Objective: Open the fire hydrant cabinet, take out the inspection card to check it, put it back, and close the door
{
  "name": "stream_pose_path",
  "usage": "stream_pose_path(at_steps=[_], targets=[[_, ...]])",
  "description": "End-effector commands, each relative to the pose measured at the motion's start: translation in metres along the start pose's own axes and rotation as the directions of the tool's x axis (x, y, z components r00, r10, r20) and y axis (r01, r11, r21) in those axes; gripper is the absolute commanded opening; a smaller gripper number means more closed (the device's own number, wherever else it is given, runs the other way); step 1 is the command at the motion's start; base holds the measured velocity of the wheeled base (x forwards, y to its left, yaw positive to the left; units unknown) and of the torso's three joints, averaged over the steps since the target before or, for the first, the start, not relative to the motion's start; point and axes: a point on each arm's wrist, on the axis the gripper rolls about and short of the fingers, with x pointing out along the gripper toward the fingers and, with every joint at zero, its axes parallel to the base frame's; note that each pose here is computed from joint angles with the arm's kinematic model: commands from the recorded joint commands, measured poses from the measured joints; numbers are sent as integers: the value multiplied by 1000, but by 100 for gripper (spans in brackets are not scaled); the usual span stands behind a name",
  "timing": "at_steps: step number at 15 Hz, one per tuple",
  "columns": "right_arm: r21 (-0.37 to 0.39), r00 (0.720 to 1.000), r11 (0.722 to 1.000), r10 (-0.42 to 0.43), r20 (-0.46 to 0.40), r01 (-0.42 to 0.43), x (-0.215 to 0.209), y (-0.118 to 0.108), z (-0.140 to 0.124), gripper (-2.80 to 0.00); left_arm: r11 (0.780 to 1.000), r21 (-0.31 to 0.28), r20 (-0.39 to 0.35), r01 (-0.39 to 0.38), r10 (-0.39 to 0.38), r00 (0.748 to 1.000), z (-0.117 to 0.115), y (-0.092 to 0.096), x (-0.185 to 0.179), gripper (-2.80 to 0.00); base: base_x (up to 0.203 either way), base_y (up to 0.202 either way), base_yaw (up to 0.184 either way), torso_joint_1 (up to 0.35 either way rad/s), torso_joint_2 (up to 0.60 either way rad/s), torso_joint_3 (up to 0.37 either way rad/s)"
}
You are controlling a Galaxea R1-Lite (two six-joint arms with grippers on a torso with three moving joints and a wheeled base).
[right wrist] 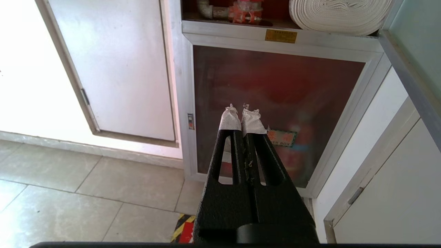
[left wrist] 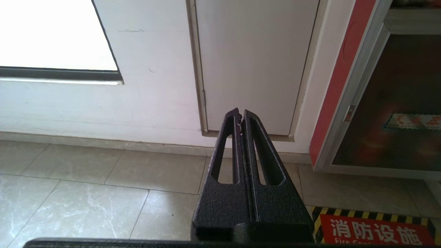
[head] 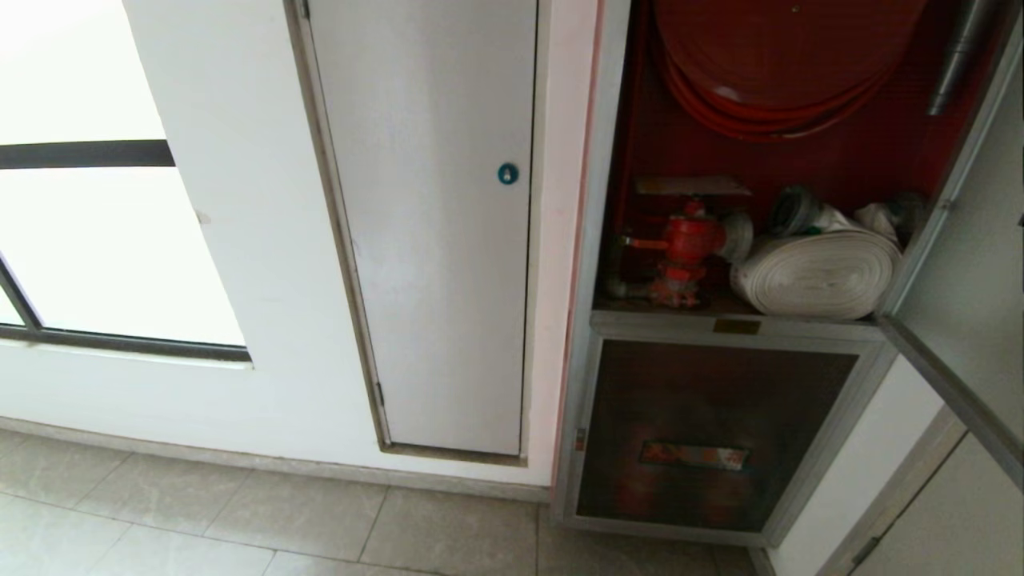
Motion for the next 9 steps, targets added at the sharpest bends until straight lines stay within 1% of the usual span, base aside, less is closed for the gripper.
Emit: stream_pose_path(at_steps=[1, 9], targets=[[0, 1000, 1000, 1, -5, -1, 0, 0, -1, -280, 1000, 0, -2, 0, 0, 1000, 0, 0, 0, -280, 0, 0, 0, 0, 0, 0], [9, 1000, 1000, 10, -3, -10, 0, 0, -1, -280, 1000, 0, -1, 0, 0, 1000, 0, 0, 0, -280, 0, 0, 0, 0, 0, 0]])
